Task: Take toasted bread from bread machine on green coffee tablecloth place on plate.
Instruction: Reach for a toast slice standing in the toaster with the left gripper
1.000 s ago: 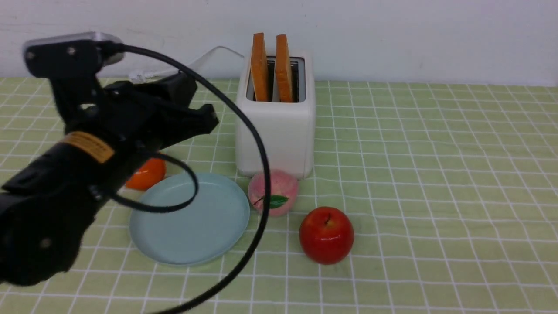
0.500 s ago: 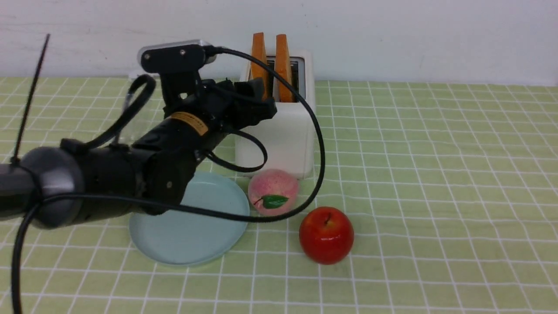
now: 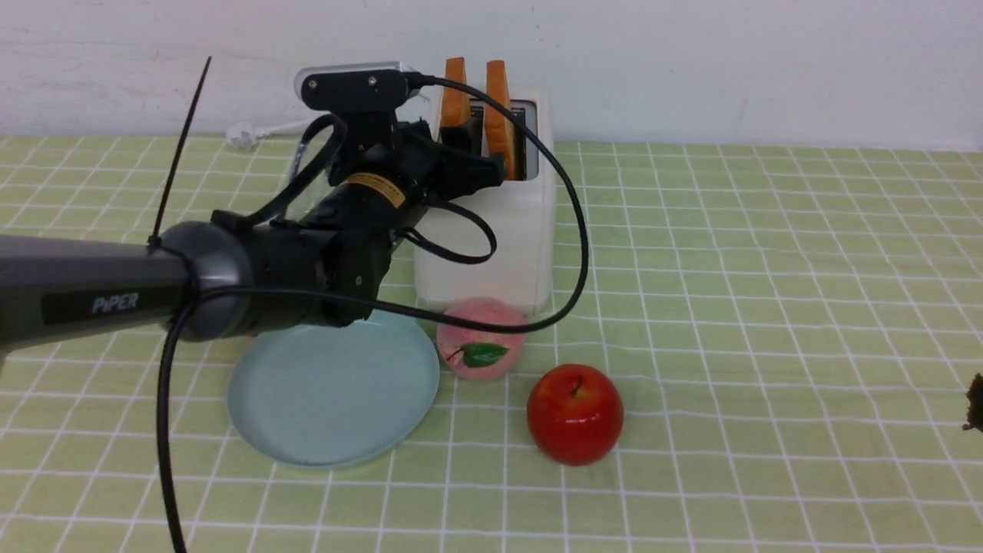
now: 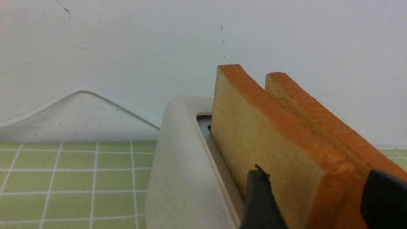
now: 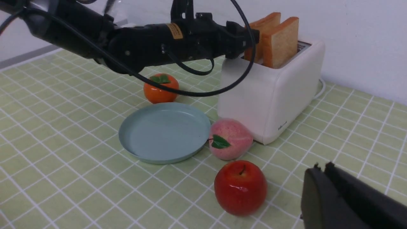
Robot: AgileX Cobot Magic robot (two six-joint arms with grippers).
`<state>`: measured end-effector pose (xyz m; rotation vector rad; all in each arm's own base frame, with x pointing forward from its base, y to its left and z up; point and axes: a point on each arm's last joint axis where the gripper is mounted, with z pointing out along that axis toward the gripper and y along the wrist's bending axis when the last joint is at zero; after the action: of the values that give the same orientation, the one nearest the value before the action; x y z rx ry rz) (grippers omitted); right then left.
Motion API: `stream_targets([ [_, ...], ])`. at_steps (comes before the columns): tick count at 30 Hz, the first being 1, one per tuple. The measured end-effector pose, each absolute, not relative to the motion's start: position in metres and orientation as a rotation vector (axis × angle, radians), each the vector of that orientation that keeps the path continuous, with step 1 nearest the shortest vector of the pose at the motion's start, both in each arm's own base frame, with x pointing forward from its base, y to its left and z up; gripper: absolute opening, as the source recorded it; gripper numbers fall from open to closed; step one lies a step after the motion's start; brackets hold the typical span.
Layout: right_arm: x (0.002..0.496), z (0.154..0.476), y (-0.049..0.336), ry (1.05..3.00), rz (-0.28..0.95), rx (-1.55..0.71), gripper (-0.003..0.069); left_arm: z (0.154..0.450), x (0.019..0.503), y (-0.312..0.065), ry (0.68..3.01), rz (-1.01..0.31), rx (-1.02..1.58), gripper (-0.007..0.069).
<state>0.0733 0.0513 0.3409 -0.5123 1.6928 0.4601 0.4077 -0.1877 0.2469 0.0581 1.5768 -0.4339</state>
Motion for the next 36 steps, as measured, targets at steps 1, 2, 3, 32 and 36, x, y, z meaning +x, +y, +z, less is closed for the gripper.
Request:
stream_targets([
  [1, 0.073, 0.341, 0.051, 1.692, 0.459, -0.513, 0.0015, 0.246, 0.411, -0.188, 1.578, -0.429, 0.059, 0.0414],
  [2, 0.073, 0.341, 0.051, 1.692, 0.459, -0.514, 0.0016, 0.247, 0.413, -0.189, 1.576, -0.427, 0.059, 0.0414],
  [3, 0.073, 0.341, 0.051, 1.692, 0.458, -0.514, 0.0018, 0.244, 0.418, -0.19, 1.588, -0.415, 0.055, 0.0413],
  [32, 0.073, 0.341, 0.051, 1.691, 0.458, -0.516, 0.0035, 0.319, 0.415, -0.179, 1.507, -0.301, 0.16, 0.0099],
  [36, 0.073, 0.341, 0.052, 1.695, 0.463, -0.521, 0.004, 0.393, 0.373, -0.164, 1.425, -0.298, 0.217, 0.0099],
])
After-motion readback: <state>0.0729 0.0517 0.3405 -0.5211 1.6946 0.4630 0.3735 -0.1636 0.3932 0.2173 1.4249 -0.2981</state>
